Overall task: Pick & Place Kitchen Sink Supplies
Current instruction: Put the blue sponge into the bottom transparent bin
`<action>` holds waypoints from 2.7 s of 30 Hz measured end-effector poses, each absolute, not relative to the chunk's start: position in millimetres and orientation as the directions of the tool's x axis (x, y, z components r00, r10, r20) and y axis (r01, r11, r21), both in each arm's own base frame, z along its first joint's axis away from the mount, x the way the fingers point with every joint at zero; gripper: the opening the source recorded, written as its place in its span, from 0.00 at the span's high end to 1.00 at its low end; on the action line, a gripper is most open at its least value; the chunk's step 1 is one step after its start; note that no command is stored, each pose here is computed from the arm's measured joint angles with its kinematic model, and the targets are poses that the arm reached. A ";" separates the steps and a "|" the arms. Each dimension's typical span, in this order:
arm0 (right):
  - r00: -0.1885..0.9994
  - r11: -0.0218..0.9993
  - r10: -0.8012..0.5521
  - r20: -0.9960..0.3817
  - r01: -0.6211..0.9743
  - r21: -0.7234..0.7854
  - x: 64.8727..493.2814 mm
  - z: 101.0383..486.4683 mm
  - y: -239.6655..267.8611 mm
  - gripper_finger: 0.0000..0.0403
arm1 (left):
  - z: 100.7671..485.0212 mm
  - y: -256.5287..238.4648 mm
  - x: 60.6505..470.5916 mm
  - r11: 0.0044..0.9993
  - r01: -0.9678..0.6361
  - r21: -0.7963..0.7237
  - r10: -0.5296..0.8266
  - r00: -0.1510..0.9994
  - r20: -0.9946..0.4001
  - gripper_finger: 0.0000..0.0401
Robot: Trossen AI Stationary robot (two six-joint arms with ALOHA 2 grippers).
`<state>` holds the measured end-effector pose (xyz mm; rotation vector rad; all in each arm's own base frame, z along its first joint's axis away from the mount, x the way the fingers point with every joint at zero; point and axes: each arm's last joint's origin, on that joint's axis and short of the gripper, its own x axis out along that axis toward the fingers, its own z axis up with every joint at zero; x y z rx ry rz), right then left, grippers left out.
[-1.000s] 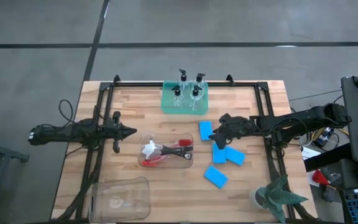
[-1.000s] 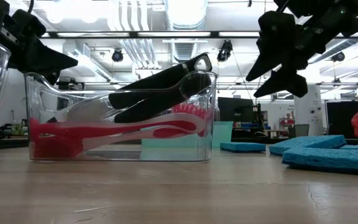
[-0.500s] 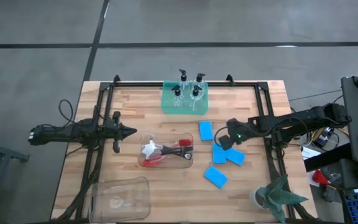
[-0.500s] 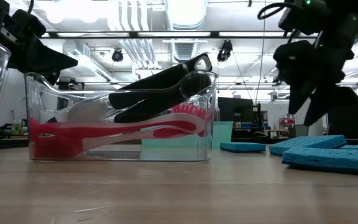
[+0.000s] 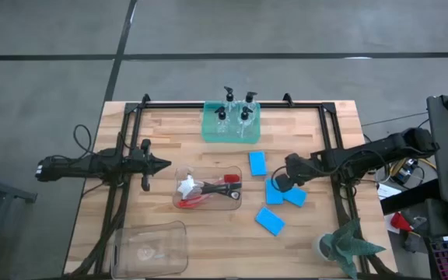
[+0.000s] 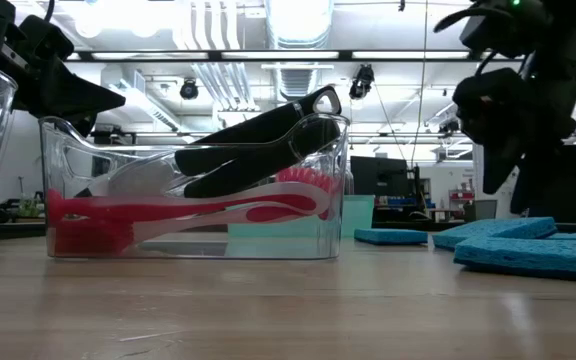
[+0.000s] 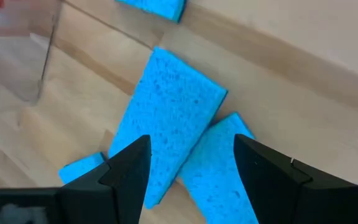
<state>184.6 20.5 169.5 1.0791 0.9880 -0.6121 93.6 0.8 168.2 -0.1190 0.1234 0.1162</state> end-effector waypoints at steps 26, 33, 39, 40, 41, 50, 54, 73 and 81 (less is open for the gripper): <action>0.449 0.462 -0.003 -0.894 0.793 0.397 211.8 129.0 25.6 0.58 | 168.0 0.8 94.4 0.986 -0.124 -0.110 0.108 0.985 -0.134 0.99; 0.492 0.540 -0.020 -0.870 0.738 0.405 222.3 140.3 25.8 0.82 | 167.9 0.8 94.5 0.986 -0.123 -0.110 0.108 0.985 -0.135 0.99; 0.524 0.593 -0.069 -0.849 0.706 0.387 228.7 149.4 25.1 0.97 | 167.9 0.8 94.6 0.986 -0.124 -0.110 0.108 0.985 -0.135 0.99; 0.528 0.596 -0.071 -0.847 0.703 0.388 229.8 150.6 25.1 0.97 | 167.9 0.8 94.6 0.986 -0.123 -0.110 0.108 0.985 -0.135 0.99; 0.531 0.599 -0.072 -0.844 0.700 0.389 230.6 151.7 25.2 0.97 | 167.9 0.8 94.6 0.986 -0.123 -0.110 0.108 0.985 -0.135 0.99; 0.550 0.630 -0.073 -0.832 0.672 0.390 235.6 158.6 25.7 0.98 | 168.0 0.8 94.6 0.986 -0.123 -0.110 0.108 0.985 -0.135 0.99; 0.559 0.634 -0.074 -0.826 0.666 0.394 236.4 161.1 25.8 0.98 | 168.0 0.8 94.6 0.986 -0.124 -0.110 0.108 0.985 -0.135 0.99; 0.639 0.660 -0.134 -0.758 0.628 0.412 231.5 181.3 22.6 0.98 | 168.0 0.8 94.6 0.986 -0.124 -0.110 0.108 0.985 -0.135 0.99; 0.644 0.658 -0.133 -0.754 0.626 0.419 232.0 181.7 22.8 0.98 | 168.0 0.8 94.6 0.986 -0.124 -0.110 0.108 0.985 -0.135 0.99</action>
